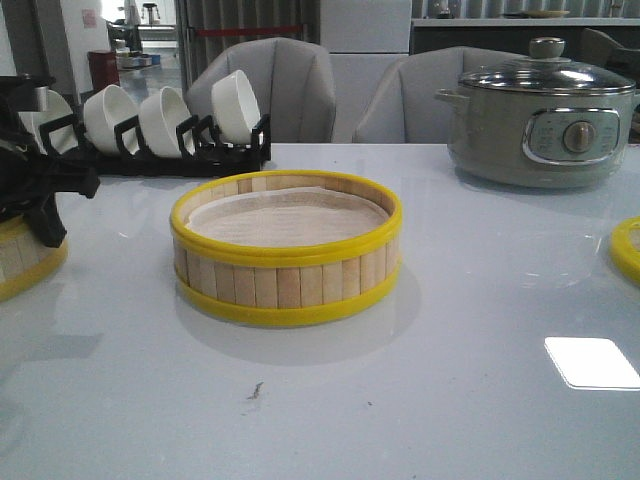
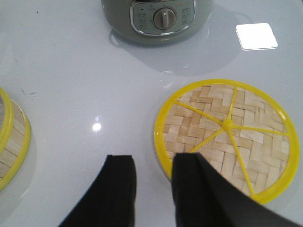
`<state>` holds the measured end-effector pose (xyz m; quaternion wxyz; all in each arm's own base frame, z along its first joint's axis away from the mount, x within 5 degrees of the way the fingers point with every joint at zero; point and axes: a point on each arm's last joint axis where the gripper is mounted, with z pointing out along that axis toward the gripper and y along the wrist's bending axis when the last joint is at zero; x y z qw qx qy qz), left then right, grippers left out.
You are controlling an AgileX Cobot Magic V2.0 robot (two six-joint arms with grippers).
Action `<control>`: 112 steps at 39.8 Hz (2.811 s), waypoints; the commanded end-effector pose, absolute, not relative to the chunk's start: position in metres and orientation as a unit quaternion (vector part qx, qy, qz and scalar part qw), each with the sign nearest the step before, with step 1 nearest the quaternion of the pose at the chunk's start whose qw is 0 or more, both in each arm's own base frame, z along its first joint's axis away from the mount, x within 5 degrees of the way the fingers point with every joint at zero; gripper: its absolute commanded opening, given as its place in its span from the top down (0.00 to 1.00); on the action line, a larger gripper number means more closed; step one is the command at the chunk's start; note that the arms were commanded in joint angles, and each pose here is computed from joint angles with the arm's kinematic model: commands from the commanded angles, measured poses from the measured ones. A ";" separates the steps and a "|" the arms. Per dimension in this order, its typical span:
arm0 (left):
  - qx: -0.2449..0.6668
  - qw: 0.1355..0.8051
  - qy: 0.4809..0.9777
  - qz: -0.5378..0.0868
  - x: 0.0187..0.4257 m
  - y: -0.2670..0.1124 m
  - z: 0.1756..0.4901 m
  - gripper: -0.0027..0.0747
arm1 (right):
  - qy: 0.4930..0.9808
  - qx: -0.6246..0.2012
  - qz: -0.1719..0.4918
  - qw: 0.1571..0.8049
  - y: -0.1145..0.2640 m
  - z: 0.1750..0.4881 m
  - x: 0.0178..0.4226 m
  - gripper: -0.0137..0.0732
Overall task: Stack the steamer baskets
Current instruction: 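Close the left gripper on the basket's yellow rim, then lift the basket with the left gripper and carry it over the centre basket, then lower the held basket onto the centre basket and open the left gripper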
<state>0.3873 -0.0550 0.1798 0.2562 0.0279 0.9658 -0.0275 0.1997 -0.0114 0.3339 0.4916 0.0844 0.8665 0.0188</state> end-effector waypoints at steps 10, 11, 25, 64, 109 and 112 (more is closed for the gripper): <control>0.065 0.346 0.934 -0.058 0.399 -0.096 0.282 0.86 | 0.834 0.074 0.010 0.547 -0.013 0.355 0.202 0.48; 0.075 0.351 0.931 -0.063 0.398 -0.105 0.289 0.86 | 0.834 0.074 0.010 0.547 -0.013 0.355 0.202 0.48; 0.219 0.399 0.879 -0.142 0.359 -0.238 0.332 0.86 | 0.832 0.073 0.010 0.550 -0.013 0.355 0.202 0.48; 0.336 0.350 0.863 -0.140 0.323 -0.332 0.292 0.86 | 0.836 0.074 0.010 0.543 -0.013 0.354 0.202 0.48; 0.311 0.351 0.868 -0.166 0.328 -0.329 0.294 0.86 | 0.837 0.074 0.010 0.543 -0.013 0.354 0.202 0.48; 0.313 0.350 0.867 -0.167 0.327 -0.330 0.294 0.86 | 0.837 0.074 0.010 0.543 -0.013 0.354 0.202 0.48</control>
